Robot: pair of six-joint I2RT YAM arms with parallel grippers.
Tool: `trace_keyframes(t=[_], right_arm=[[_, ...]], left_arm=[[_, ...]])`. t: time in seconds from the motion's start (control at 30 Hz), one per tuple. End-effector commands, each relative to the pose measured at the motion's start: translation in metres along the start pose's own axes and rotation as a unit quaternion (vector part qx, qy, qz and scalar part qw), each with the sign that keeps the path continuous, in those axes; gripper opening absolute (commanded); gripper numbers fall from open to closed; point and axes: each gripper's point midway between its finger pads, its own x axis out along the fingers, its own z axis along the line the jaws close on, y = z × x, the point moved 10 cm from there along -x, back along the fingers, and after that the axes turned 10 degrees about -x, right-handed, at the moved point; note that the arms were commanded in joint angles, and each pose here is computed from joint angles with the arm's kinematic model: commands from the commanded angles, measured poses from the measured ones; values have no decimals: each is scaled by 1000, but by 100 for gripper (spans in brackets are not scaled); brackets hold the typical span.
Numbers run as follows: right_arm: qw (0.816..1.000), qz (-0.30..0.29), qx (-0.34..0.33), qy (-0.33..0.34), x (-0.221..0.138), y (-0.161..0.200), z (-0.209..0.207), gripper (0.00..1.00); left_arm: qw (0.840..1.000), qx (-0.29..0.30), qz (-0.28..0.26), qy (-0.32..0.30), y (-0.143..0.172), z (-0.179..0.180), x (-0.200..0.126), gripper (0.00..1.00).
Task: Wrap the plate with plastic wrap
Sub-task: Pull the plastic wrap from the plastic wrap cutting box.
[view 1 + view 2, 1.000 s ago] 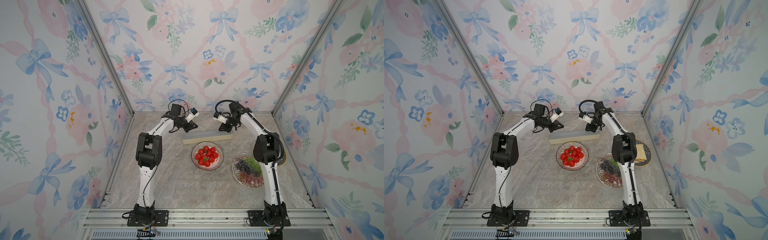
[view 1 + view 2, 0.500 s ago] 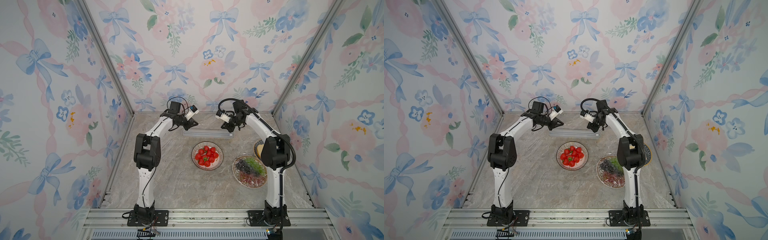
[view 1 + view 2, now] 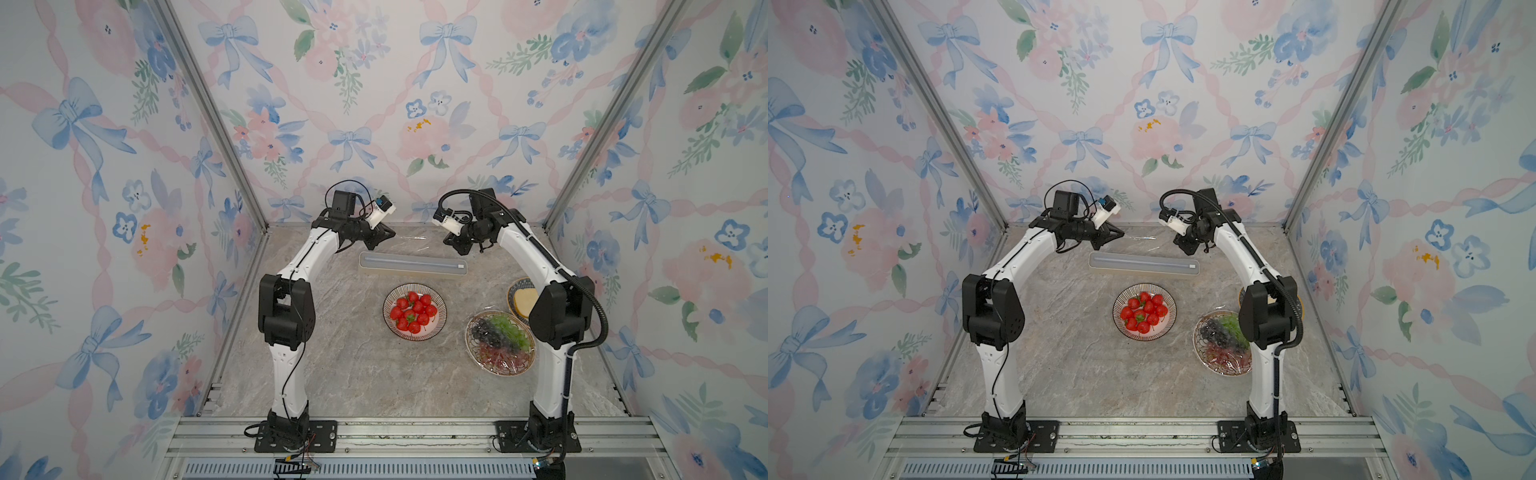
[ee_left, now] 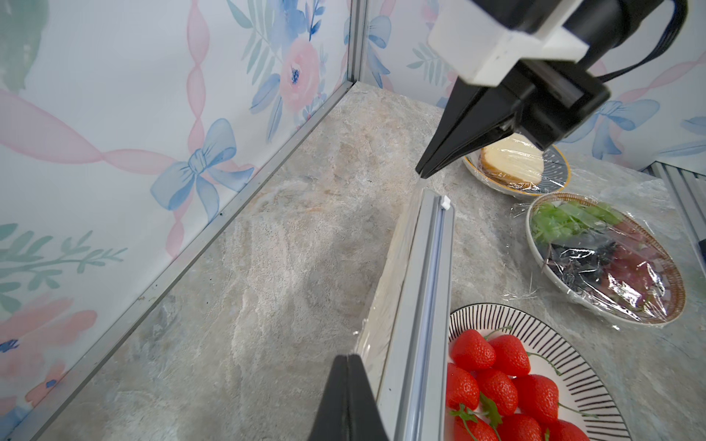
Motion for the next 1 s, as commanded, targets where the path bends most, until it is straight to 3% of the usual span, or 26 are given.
trace_keyframes(t=[0.0,0.27,0.97], right_arm=[[997,-38,-10,74,-55,-32,-9,0],[990,-65,-8,126,-90,-48,-10,0],[977,-99,-40,187,-134,-82,4,0]], left_arm=[[998,33,-51,-21,-43,-14,-33,0],[996,42,-71,-31,-61,-24,-48,0],[989,73,-113,-54,-96,-50,-84,0]])
